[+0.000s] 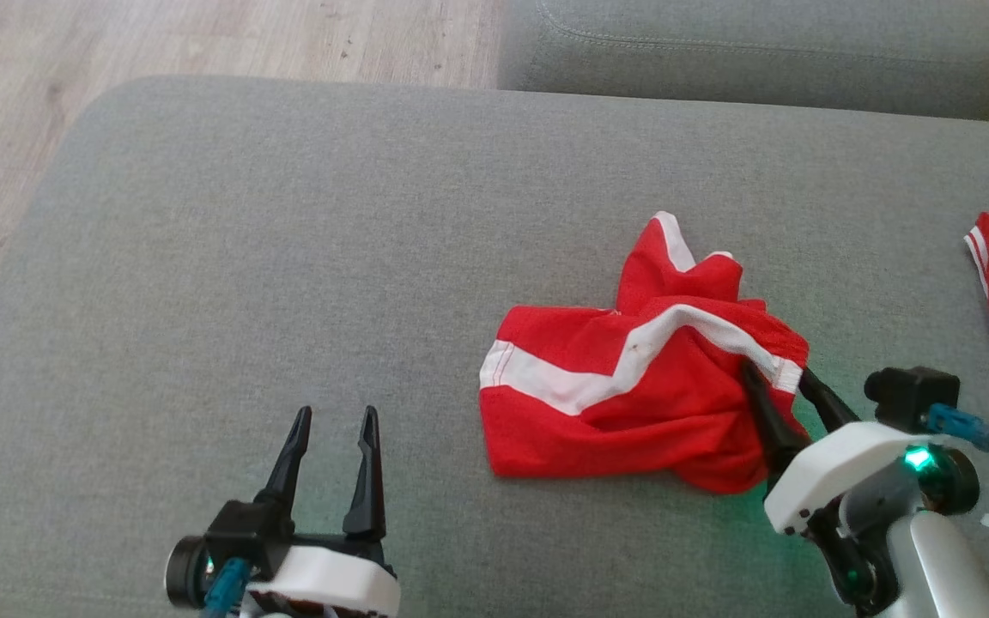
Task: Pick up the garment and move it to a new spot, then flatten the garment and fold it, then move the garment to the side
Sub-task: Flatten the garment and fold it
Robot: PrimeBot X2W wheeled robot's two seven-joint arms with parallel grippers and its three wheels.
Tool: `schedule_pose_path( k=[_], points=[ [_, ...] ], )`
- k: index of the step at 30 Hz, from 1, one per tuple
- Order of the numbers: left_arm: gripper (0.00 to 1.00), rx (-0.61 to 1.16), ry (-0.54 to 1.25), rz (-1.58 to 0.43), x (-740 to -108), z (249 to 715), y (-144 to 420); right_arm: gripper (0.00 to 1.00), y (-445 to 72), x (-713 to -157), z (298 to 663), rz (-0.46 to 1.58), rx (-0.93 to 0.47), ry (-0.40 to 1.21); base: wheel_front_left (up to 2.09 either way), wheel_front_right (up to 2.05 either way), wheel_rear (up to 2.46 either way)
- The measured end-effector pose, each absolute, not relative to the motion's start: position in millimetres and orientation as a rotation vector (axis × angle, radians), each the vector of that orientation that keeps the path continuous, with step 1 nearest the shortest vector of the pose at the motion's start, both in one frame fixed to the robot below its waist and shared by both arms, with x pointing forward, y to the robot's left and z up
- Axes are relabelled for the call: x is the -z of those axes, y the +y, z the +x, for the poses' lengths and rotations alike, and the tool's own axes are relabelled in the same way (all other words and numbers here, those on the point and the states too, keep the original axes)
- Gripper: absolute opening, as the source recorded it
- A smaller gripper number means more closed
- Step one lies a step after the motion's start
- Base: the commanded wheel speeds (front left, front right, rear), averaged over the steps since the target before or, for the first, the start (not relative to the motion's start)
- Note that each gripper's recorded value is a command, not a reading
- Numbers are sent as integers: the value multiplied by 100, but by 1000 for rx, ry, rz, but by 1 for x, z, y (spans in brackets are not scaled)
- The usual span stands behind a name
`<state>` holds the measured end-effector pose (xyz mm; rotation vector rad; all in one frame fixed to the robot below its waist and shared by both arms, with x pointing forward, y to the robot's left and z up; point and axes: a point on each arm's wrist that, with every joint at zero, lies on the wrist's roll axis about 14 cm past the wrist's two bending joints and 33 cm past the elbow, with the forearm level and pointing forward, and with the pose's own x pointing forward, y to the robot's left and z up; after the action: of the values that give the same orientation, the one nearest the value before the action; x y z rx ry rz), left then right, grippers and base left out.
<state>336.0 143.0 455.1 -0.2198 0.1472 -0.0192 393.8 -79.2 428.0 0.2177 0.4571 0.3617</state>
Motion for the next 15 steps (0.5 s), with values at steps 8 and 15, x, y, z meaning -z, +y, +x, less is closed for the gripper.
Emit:
schedule_pose_path(
  k=[8,15],
  points=[
    [100,98,190,-236,-448,340,122,0,-77,-439,396,214,-374,417,0,0,0],
    [100,247,306,-229,-436,359,86,0,-84,-439,396,175,-373,410,0,0,0]
  ],
)
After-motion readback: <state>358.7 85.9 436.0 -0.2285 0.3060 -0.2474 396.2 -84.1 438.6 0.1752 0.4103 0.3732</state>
